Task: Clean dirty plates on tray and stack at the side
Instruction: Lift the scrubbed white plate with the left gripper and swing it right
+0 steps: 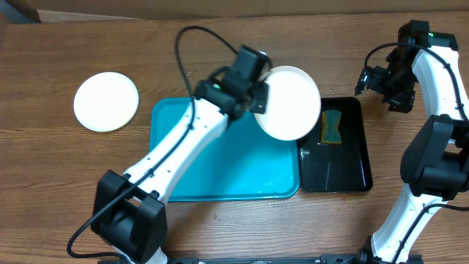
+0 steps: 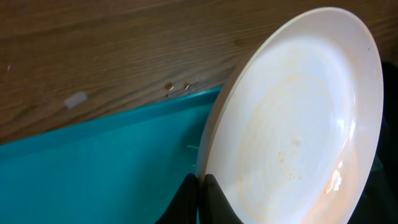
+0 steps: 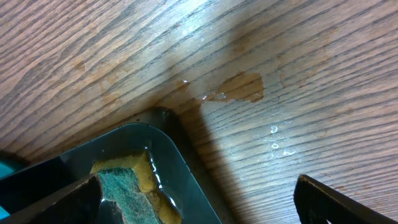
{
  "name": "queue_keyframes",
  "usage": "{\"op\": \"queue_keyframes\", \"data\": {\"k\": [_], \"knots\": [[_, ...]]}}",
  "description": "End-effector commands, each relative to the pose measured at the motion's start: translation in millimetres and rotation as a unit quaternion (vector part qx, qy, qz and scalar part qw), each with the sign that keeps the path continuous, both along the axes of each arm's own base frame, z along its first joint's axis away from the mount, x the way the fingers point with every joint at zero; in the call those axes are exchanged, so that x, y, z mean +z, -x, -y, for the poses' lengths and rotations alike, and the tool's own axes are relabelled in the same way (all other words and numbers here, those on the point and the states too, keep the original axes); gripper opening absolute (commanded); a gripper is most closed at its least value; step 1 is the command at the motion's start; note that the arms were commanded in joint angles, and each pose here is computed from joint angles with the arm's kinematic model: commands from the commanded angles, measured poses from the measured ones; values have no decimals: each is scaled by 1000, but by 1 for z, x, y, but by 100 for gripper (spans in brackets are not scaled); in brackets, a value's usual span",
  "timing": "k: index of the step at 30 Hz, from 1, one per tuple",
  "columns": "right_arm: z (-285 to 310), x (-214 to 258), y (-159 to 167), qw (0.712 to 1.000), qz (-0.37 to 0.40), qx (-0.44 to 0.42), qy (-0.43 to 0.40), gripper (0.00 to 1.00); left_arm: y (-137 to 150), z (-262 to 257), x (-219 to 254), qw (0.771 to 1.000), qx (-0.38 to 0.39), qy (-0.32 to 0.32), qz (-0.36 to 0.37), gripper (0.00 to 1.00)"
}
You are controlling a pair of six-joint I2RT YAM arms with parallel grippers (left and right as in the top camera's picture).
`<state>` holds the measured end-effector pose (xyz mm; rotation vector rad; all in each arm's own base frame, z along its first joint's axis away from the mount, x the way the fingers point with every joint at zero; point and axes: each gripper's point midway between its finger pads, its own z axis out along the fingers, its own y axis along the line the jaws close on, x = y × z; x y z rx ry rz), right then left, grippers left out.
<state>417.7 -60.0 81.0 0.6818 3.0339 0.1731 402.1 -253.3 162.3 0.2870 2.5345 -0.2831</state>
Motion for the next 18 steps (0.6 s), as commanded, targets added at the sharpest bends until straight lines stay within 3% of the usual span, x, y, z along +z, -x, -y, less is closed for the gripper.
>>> {"op": "queue_keyframes", "data": {"k": [1, 8, 18], "knots": [[1, 18, -6, 1000, 26, -2, 5, 100, 3, 21, 33, 996, -2, -33, 78, 4], [1, 18, -6, 1000, 26, -2, 5, 100, 32, 50, 56, 974, 7, -135, 184, 4], [1, 18, -6, 1000, 26, -2, 5, 100, 82, 85, 107, 915, 10, -228, 334, 4]]}}
